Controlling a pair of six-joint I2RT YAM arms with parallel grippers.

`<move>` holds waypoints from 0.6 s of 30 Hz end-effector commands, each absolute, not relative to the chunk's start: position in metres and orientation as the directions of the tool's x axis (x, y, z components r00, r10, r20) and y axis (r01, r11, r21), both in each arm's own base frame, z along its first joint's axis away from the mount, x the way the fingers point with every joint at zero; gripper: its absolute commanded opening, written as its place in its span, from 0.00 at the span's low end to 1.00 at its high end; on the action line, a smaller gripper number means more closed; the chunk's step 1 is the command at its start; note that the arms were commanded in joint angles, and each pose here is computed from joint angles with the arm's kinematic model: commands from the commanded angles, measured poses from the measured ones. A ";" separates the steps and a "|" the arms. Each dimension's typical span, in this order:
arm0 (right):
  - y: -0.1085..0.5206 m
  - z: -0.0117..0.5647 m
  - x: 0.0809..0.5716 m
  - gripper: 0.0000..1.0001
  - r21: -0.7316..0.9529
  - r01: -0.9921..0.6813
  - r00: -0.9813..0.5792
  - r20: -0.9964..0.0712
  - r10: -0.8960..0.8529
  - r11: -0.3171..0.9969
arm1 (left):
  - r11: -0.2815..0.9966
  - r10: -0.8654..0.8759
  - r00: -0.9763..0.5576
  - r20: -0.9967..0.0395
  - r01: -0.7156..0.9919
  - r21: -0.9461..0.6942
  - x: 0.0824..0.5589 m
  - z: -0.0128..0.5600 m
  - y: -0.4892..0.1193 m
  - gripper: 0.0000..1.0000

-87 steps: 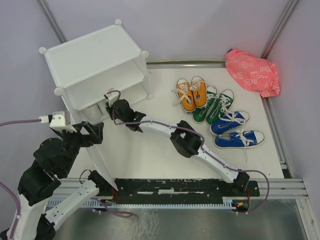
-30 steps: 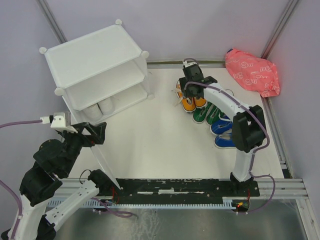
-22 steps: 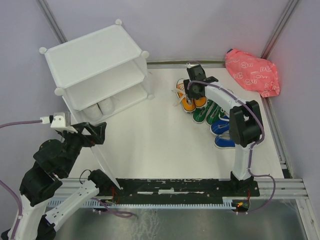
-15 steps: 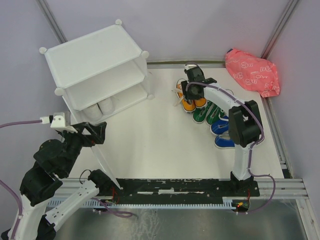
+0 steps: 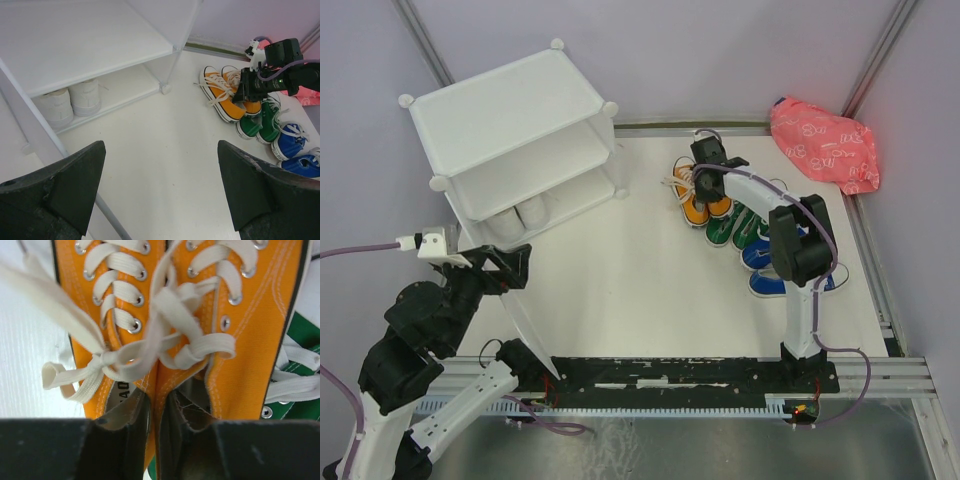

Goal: Place and organize the shoes in the shoe cabinet

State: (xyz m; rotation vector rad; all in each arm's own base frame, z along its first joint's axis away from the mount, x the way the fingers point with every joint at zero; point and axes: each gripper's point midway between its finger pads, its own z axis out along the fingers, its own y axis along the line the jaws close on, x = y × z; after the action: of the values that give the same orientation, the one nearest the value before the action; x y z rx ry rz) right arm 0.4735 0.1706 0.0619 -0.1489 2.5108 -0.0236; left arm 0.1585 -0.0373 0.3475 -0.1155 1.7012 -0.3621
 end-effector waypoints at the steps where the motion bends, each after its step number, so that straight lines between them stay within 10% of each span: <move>1: 0.167 0.042 0.464 0.19 -0.022 -0.090 -0.836 -0.542 -0.087 0.996 | 0.953 -0.259 -0.291 -0.921 0.079 -0.293 0.149 0.310 -0.034 0.99; 5: 0.167 0.057 0.456 0.02 -0.013 -0.124 -0.815 -0.569 -0.110 0.992 | 0.951 -0.264 -0.292 -0.919 0.081 -0.299 0.148 0.310 -0.034 0.99; 18: 0.227 0.188 0.379 0.02 -0.001 -0.357 -0.636 -0.732 -0.244 0.934 | 0.944 -0.286 -0.262 -0.922 0.085 -0.318 0.143 0.318 -0.029 0.99</move>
State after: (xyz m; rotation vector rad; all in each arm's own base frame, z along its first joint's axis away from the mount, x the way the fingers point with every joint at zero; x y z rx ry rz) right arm 0.4113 0.1853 0.0957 -0.3210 2.4782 0.0552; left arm 0.1522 -0.0334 0.3497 -0.1400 1.6807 -0.3899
